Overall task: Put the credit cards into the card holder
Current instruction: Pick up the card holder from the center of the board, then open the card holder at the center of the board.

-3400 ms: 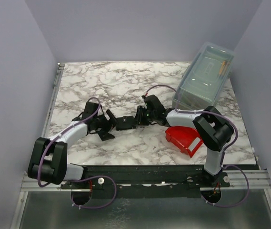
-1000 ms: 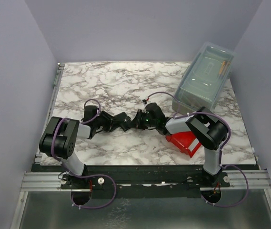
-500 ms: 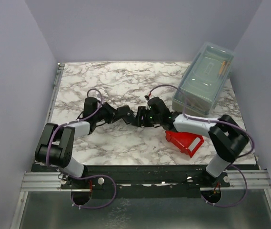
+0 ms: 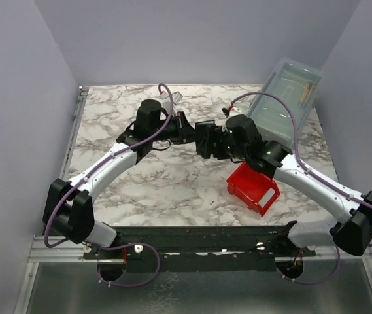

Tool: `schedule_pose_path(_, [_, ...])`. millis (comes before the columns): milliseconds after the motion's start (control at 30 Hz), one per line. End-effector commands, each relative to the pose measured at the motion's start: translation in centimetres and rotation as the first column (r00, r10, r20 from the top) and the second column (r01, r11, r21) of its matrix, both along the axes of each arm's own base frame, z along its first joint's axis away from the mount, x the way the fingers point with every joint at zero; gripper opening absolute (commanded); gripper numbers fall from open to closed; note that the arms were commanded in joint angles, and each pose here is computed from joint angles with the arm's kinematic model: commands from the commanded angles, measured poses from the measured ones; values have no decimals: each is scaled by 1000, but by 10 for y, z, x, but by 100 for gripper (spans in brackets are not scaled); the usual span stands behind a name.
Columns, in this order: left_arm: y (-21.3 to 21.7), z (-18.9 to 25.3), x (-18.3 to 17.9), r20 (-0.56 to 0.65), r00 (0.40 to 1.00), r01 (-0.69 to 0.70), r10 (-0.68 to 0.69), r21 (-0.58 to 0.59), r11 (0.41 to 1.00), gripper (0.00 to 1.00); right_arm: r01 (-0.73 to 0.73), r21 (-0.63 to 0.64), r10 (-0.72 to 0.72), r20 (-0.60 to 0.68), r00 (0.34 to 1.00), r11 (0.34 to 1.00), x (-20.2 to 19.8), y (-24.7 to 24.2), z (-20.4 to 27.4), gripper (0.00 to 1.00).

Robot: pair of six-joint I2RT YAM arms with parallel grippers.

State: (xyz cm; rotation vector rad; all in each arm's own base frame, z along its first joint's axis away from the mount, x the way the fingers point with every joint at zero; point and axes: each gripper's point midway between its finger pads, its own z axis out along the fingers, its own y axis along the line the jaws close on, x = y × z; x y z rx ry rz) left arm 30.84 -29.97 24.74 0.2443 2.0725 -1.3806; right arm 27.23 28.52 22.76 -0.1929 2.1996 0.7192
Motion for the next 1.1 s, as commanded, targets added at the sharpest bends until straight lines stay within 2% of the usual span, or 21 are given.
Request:
schedule_pose_path(0, [2, -24, 6, 71, 996, -64, 46, 267, 962, 0, 218, -181, -230, -46, 972, 959, 9, -42, -11, 75])
schedule_pose_path(167, [-1, -30, 8, 42, 997, -69, 60, 273, 959, 0, 320, -194, -324, 15, 946, 927, 27, -50, -10, 67])
schedule_pose_path(300, [-4, -38, 3, 32, 999, -43, 35, 282, 959, 0, 287, -176, -284, 44, 958, 942, 38, -37, -13, 60])
schedule_pose_path(467, [-7, -35, 2, 40, 999, -32, 22, 275, 961, 0, 257, -194, -259, 13, 966, 947, 50, -17, -29, 59])
schedule_pose_path(633, [-6, -39, 0, 38, 999, -37, 27, 281, 959, 0, 199, -163, -205, -19, 979, 966, 46, -4, -44, 59])
schedule_pose_path(867, [-10, -39, -7, 33, 999, 0, -9, 260, 966, 0, 261, -202, -268, -6, 963, 944, 52, -15, -61, 55])
schedule_pose_path(933, [-11, -37, -7, 41, 999, 3, -14, 252, 968, 0, 307, -239, -316, 1, 949, 921, 55, -23, -68, 50])
schedule_pose_path(1067, [-10, -35, -6, 46, 999, -6, -6, 253, 968, 0, 419, -368, -442, 24, 896, 830, 55, -56, -85, 46])
